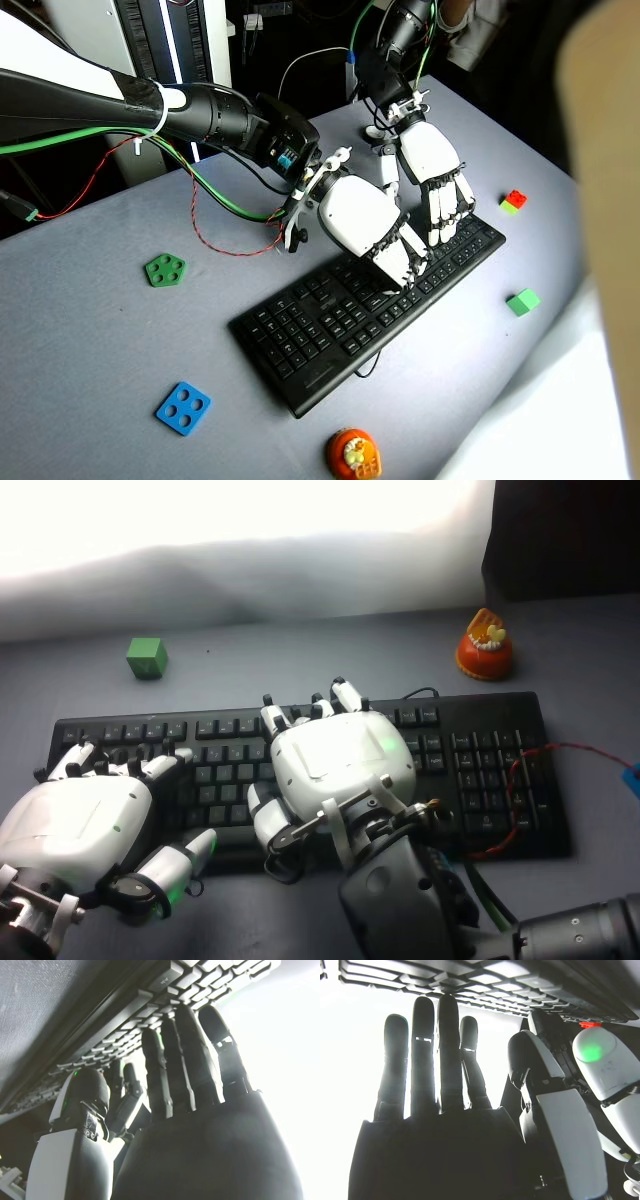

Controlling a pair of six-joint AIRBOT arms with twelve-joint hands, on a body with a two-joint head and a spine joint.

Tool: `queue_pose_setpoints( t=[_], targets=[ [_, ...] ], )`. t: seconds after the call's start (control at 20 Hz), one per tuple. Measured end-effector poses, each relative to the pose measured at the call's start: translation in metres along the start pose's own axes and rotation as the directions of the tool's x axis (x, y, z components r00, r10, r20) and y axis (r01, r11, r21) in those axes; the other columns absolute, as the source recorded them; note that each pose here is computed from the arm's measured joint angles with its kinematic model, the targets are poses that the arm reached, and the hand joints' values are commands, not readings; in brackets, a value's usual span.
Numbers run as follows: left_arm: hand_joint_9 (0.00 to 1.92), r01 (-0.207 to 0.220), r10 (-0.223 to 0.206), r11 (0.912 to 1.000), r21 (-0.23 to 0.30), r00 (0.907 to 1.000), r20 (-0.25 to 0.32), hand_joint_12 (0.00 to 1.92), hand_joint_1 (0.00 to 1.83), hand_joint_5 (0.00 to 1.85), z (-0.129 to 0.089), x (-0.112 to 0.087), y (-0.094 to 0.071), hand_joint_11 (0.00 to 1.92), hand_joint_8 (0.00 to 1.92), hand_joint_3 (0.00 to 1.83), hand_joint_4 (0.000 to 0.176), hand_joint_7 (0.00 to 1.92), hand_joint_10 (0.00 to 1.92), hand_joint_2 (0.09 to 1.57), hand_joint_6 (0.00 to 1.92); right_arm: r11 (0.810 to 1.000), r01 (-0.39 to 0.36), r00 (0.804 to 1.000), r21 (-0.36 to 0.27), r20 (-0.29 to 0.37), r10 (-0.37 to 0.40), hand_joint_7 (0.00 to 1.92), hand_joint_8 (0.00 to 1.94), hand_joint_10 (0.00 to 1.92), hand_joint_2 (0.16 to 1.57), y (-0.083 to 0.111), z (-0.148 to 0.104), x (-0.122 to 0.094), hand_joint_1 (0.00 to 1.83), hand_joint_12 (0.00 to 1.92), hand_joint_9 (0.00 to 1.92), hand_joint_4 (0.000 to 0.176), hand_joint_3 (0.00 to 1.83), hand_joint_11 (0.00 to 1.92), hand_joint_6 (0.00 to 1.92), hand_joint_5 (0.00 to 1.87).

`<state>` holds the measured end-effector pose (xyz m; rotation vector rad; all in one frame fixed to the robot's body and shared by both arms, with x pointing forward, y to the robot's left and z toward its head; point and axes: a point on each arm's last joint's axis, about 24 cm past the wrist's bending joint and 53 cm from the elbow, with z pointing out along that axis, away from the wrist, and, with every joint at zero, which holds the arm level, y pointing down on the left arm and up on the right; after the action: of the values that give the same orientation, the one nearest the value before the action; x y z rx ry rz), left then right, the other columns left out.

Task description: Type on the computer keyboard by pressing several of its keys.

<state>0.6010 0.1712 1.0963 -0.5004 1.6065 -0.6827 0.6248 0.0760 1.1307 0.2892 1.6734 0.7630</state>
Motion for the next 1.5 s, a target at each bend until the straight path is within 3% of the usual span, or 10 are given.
queue_pose_setpoints(
  t=[0.35,0.55,0.7,0.9,0.95,1.0,1.1,1.35,1.4,1.5],
  targets=[
    [0.45,0.002,-0.007,0.9983,0.058,0.9973,0.073,1.25,0.4,0.27,0.007,-0.022,-0.012,0.0,0.0,0.01,0.002,0.42,0.03,1.39,0.0,1.0,-0.005,1.0,-0.014,0.017,0.005,0.59,0.0,1.0,1.45,0.002,-0.009,-0.031,0.36,1.77,0.32,0.0,0.0,0.02,0.86,0.18],
    [0.44,0.019,-0.024,0.9985,0.052,0.9954,0.093,1.23,0.42,0.25,0.009,-0.013,-0.009,0.0,0.0,0.0,0.007,0.39,0.01,1.38,0.0,1.0,0.009,0.998,-0.027,0.056,-0.007,0.6,0.01,0.99,1.46,0.0,-0.014,-0.063,0.33,1.76,0.33,0.0,0.0,0.04,0.87,0.18],
    [0.41,0.023,-0.028,0.9977,0.064,0.9963,0.081,1.21,0.45,0.23,0.013,-0.001,-0.011,0.0,0.0,0.0,0.006,0.36,0.0,1.36,0.0,0.999,0.008,0.999,-0.034,0.041,-0.007,0.58,0.0,0.98,1.46,-0.003,-0.02,-0.069,0.33,1.77,0.31,0.0,0.0,0.0,0.86,0.17],
    [0.39,0.012,-0.019,0.9984,0.055,0.9926,0.12,1.19,0.53,0.19,0.023,-0.008,-0.005,0.0,0.0,0.0,0.012,0.34,0.0,1.32,0.0,0.999,0.002,0.999,-0.036,0.044,-0.001,0.63,0.02,0.98,1.45,-0.002,-0.021,-0.075,0.36,1.75,0.34,0.0,0.0,0.02,0.87,0.19],
    [0.35,0.011,-0.017,0.9985,0.055,0.9924,0.122,1.15,0.62,0.16,0.024,-0.008,-0.005,0.0,0.0,0.0,0.023,0.3,0.0,1.29,0.0,0.999,0.004,0.999,-0.04,0.049,-0.002,0.63,0.02,0.98,1.45,-0.001,-0.021,-0.077,0.36,1.75,0.33,0.0,0.0,0.0,0.87,0.19],
    [0.23,0.007,-0.014,0.9983,0.058,0.9931,0.116,1.02,0.92,0.12,0.024,-0.007,-0.005,0.0,0.0,0.0,0.038,0.22,0.0,1.22,0.0,0.999,0.007,0.999,-0.046,0.054,-0.005,0.62,0.02,0.97,1.45,0.001,-0.021,-0.079,0.36,1.75,0.32,0.0,0.0,0.0,0.86,0.18],
    [0.04,0.004,-0.011,0.9979,0.064,0.993,0.118,0.59,1.26,0.03,0.026,-0.008,-0.006,0.0,0.0,0.0,0.061,0.03,0.0,1.07,0.0,0.999,0.005,0.999,-0.043,0.05,-0.003,0.62,0.02,0.97,1.45,0.0,-0.021,-0.078,0.37,1.74,0.33,0.0,0.0,0.0,0.86,0.19],
    [0.0,0.004,-0.018,0.9954,0.096,0.9895,0.144,0.3,1.26,0.0,0.025,-0.015,-0.014,0.0,0.0,0.0,0.068,0.0,0.0,1.01,0.0,0.999,0.009,0.999,-0.046,0.045,-0.007,0.61,0.02,0.96,1.45,0.002,-0.023,-0.076,0.36,1.72,0.31,0.0,0.0,0.0,0.84,0.2],
    [0.0,0.006,-0.02,0.9955,0.095,0.9897,0.142,0.36,1.24,0.0,0.025,-0.015,-0.014,0.0,0.0,0.0,0.072,0.0,0.0,1.0,0.0,0.999,0.013,0.999,-0.046,0.044,-0.011,0.61,0.02,0.96,1.46,0.002,-0.023,-0.076,0.34,1.72,0.31,0.0,0.0,0.0,0.84,0.2],
    [0.06,0.006,-0.019,0.9955,0.094,0.9897,0.142,0.69,0.9,0.01,0.025,-0.016,-0.013,0.0,0.01,0.01,0.053,0.05,0.02,1.09,0.0,0.999,0.019,0.999,-0.047,0.044,-0.017,0.61,0.01,0.95,1.46,0.003,-0.024,-0.076,0.35,1.71,0.31,0.0,0.0,0.0,0.82,0.21]
  ],
)
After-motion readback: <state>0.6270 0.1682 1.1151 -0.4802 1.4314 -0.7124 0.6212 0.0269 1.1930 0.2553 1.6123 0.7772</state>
